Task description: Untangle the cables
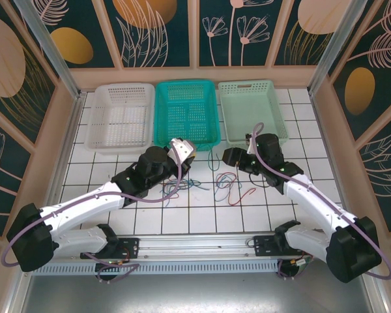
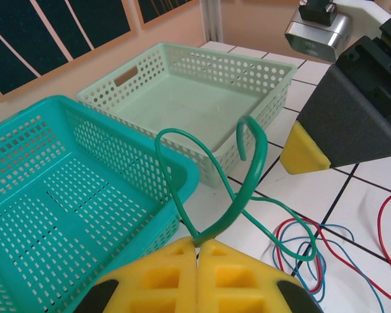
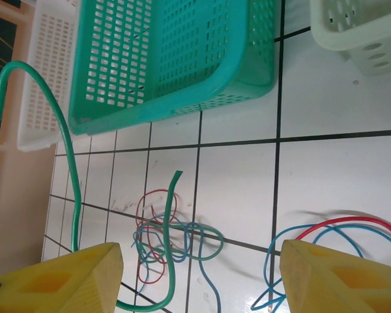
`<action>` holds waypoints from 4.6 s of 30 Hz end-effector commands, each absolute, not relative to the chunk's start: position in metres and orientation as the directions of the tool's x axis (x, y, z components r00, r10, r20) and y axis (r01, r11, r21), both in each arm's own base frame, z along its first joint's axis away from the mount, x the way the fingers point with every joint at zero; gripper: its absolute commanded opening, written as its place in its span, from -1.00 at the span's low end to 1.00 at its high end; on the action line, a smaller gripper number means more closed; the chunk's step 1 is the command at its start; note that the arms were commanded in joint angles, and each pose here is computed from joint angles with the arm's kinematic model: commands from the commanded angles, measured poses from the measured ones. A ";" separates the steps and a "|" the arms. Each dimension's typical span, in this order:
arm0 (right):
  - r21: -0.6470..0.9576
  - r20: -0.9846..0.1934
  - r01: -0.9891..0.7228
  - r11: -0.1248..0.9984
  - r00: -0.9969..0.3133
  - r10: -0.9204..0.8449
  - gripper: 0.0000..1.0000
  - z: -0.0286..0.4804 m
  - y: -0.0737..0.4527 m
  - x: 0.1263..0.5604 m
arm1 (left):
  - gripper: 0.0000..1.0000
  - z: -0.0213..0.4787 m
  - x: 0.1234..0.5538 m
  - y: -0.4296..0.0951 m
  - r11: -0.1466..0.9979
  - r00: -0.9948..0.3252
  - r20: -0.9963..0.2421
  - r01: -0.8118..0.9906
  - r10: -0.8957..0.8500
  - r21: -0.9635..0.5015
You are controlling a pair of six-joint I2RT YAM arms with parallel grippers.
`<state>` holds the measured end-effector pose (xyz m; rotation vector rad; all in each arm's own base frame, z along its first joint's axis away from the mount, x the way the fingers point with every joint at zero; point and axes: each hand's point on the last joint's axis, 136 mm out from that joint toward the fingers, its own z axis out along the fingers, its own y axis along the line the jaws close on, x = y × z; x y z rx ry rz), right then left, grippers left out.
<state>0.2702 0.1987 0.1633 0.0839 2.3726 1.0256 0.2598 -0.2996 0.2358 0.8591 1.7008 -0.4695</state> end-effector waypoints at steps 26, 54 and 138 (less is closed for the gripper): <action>0.574 -0.604 -0.139 0.807 -0.737 0.303 -1.00 0.168 0.182 0.305 | -0.50 0.251 0.248 -0.306 0.626 -0.099 -0.991 0.780 0.094 -0.018; 0.106 -0.580 -0.104 0.989 -0.814 -0.024 -1.00 0.135 0.140 0.301 | 0.97 0.242 0.274 -0.360 0.386 0.046 -0.835 0.872 0.549 0.302; 0.954 0.010 0.267 0.137 -0.485 0.875 -1.00 0.133 0.076 0.281 | -1.00 0.446 0.218 -0.180 0.573 0.316 -0.547 0.717 -0.775 -0.397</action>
